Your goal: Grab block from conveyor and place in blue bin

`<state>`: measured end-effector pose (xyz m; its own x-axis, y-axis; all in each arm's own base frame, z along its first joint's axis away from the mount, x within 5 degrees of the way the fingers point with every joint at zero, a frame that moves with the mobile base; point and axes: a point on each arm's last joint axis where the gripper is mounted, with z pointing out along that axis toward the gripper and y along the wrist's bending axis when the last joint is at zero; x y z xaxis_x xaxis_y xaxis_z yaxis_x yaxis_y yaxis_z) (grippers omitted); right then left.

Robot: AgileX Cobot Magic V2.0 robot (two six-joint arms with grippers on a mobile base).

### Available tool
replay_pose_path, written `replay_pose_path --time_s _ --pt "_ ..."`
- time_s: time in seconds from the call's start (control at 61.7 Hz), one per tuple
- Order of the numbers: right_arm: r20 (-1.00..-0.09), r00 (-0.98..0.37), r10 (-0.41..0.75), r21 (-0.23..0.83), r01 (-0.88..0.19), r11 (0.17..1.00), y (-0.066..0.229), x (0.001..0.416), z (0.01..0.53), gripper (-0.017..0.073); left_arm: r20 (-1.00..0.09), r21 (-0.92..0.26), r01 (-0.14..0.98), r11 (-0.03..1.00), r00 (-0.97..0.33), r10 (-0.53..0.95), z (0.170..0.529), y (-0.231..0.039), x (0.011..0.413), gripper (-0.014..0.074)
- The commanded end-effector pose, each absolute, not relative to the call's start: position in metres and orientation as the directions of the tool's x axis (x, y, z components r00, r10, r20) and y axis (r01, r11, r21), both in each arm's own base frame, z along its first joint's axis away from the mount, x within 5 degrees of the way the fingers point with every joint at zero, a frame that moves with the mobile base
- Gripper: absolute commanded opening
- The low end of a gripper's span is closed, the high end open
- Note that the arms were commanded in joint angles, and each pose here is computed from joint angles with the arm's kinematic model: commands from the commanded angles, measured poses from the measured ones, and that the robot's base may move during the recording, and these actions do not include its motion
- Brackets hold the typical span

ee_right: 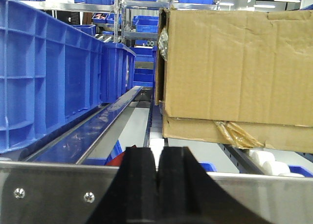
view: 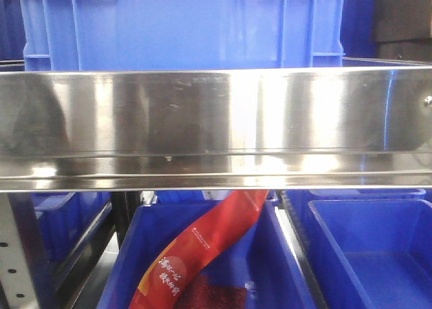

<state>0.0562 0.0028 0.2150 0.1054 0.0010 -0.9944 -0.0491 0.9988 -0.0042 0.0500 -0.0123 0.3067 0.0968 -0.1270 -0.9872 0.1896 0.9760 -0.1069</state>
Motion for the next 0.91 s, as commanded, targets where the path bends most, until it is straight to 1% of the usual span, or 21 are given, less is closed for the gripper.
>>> replay_pose_path --time_s 0.0,0.097,0.178,0.292,0.405,0.47,0.519,0.616,0.697,0.892 --pt "-0.991 0.132 0.004 -0.002 -0.044 0.999 0.002 0.056 0.217 -0.0162 -0.981 -0.147 0.133 0.98 0.108 -0.162 0.293 -0.007 0.051 -0.0111" --pt "-0.991 0.132 0.004 -0.002 -0.044 0.999 0.002 0.056 0.217 -0.0162 -0.988 -0.101 0.078 0.992 0.112 -0.109 0.273 -0.004 0.055 -0.0111" --pt "-0.991 0.132 0.004 -0.002 -0.044 0.999 0.002 0.056 0.217 -0.0162 -0.988 -0.1 0.061 0.993 0.108 -0.106 0.256 -0.003 0.057 -0.0111" --pt "-0.991 0.132 0.004 -0.002 -0.044 0.999 0.002 0.056 0.217 -0.0162 -0.984 -0.099 0.045 0.994 0.147 -0.105 0.235 -0.002 0.057 -0.0111" --pt "-0.991 0.132 0.004 -0.002 -0.044 0.999 0.002 0.056 0.217 -0.0162 -0.986 -0.102 0.02 0.995 0.131 -0.103 0.217 0.0 0.056 -0.0111" --pt "-0.991 0.132 0.004 -0.002 -0.044 0.999 0.002 0.056 0.217 -0.0162 -0.985 -0.101 0.009 0.995 0.139 -0.102 0.218 0.0 0.056 -0.0111" --pt "-0.991 0.132 0.004 -0.002 -0.044 0.999 0.002 0.056 0.217 -0.0162 -0.989 -0.102 0.0 0.995 0.107 -0.101 0.215 0.001 0.056 -0.0111" --pt "-0.991 0.132 0.004 -0.002 -0.044 0.999 0.002 0.056 0.217 -0.0162 -0.989 -0.097 -0.007 0.995 0.114 -0.096 0.216 0.001 0.056 -0.0111" --pt "-0.991 0.132 0.004 -0.002 -0.044 0.999 0.002 0.056 0.217 -0.0162 -0.99 -0.043 -0.013 0.999 0.132 -0.041 0.217 0.001 0.056 -0.0111" --pt "-0.991 0.132 0.004 -0.002 -0.044 0.999 0.002 0.056 0.217 -0.0162 -0.99 -0.044 -0.013 0.999 0.132 -0.042 0.217 0.001 0.056 -0.0111"
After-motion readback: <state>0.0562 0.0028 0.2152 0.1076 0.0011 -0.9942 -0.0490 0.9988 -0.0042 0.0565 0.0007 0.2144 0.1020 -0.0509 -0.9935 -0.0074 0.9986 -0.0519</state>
